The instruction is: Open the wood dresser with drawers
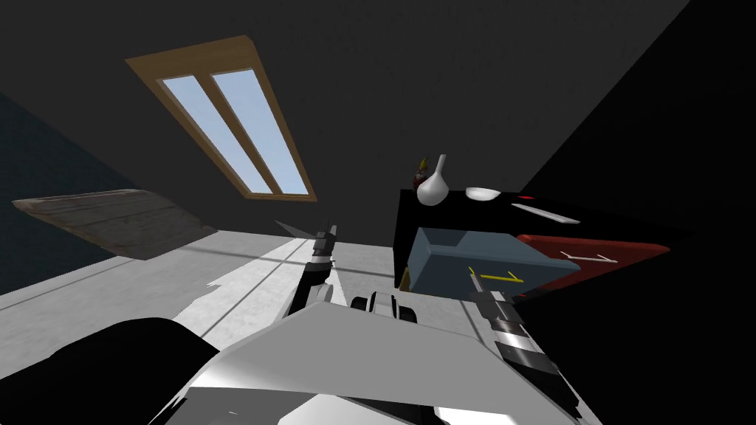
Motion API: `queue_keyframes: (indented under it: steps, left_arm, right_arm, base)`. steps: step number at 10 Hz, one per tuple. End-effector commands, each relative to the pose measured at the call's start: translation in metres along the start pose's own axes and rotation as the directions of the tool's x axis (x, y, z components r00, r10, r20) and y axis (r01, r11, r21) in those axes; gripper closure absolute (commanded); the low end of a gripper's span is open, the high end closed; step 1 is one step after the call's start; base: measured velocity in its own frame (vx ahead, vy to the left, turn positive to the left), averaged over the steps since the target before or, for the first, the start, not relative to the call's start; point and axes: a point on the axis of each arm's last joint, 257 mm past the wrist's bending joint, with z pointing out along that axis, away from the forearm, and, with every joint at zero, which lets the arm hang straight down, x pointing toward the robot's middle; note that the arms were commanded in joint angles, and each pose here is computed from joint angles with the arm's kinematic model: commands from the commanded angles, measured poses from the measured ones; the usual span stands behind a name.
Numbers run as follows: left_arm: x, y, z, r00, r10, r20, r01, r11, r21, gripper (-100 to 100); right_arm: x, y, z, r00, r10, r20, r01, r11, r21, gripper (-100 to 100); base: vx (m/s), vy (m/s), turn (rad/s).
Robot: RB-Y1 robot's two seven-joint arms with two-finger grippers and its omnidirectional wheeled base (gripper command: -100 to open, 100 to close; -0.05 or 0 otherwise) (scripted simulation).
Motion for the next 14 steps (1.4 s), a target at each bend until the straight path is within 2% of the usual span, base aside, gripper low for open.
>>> queue_keyframes:
  steps: [1,2,3,11,12,13,14]
  left_arm:
    - [0.0,0.0,0.0,1.0,0.0,0.0,0.0,1.0,0.0,0]
    - [0.0,0.0,0.0,1.0,0.0,0.0,0.0,1.0,0.0,0]
    - [0.0,0.0,0.0,1.0,0.0,0.0,0.0,1.0,0.0,0]
    - [0.0,0.0,0.0,1.0,0.0,0.0,0.0,1.0,0.0,0]
    - [0.0,0.0,0.0,1.0,0.0,0.0,0.0,1.0,0.0,0]
    - [0.0,0.0,0.0,1.0,0.0,0.0,0.0,1.0,0.0,0]
    - [0.0,0.0,0.0,1.0,0.0,0.0,0.0,1.0,0.0,0]
  right_arm:
    - [-0.006,-0.01,0.001,1.0,-0.003,0.018,0.003,1.0,0.023,100]
    - [-0.004,-0.001,-0.002,1.0,0.001,0.007,-0.001,1.0,0.0,100]
    - [-0.001,-0.009,-0.002,1.0,0.003,0.003,-0.002,1.0,-0.006,-100]
    - [0.004,-0.051,0.003,1.0,0.01,0.004,-0.01,1.0,-0.007,-100]
    - [0.006,-0.045,0.001,1.0,0.011,0.0,-0.011,1.0,-0.014,-100]
    - [0.006,-0.044,0.001,1.0,0.012,-0.002,-0.012,1.0,-0.017,0]
    - [0.006,-0.044,0.001,1.0,0.012,-0.003,-0.013,1.0,-0.019,0]
  base:
    - [-0.163,-0.021,-0.036]
    - [-0.073,-0.01,-0.001]
    - [-0.016,0.007,0.003]
    - [0.006,0.013,0.003]
    - [0.0,0.0,0.0]
    - [0.0,0.0,0.0]
    - [0.0,0.0,0.0]
